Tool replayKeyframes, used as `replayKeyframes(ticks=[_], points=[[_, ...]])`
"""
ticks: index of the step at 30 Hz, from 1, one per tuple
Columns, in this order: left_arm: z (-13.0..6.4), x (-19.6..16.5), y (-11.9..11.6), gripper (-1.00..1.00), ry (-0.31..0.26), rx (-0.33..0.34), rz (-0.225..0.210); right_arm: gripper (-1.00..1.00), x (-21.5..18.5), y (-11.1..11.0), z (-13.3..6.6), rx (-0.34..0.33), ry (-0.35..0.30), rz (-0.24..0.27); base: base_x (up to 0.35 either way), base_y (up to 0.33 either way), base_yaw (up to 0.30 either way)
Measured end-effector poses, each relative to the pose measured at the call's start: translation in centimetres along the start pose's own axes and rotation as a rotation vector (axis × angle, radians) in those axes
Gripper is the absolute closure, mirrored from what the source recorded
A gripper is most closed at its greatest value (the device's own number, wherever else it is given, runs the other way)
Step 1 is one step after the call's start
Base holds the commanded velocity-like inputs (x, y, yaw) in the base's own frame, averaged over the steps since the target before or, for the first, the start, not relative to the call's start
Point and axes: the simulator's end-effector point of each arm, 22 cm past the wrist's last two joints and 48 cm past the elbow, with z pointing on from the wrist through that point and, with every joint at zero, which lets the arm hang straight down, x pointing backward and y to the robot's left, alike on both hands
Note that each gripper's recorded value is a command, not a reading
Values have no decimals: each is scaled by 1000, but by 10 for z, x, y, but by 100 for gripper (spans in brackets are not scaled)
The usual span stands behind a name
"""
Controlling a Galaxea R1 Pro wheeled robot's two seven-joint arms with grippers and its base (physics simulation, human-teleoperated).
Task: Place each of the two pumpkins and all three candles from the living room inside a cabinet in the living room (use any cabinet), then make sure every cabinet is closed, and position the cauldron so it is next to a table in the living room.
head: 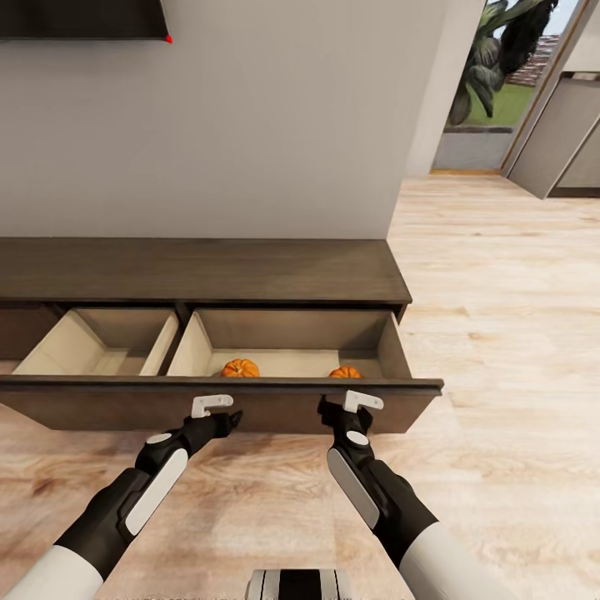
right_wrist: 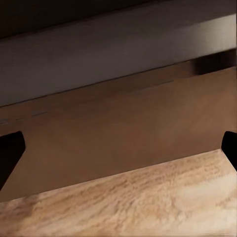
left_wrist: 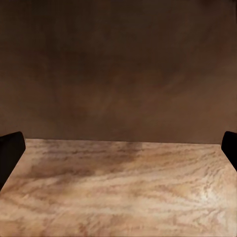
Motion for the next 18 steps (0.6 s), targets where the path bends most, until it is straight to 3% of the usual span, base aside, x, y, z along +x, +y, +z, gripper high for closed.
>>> replayKeyframes(ticks=[18], points=[[10, 16, 13, -100, 31, -16, 3, -100, 20, -4, 11, 8, 31, -2, 0, 0, 0]])
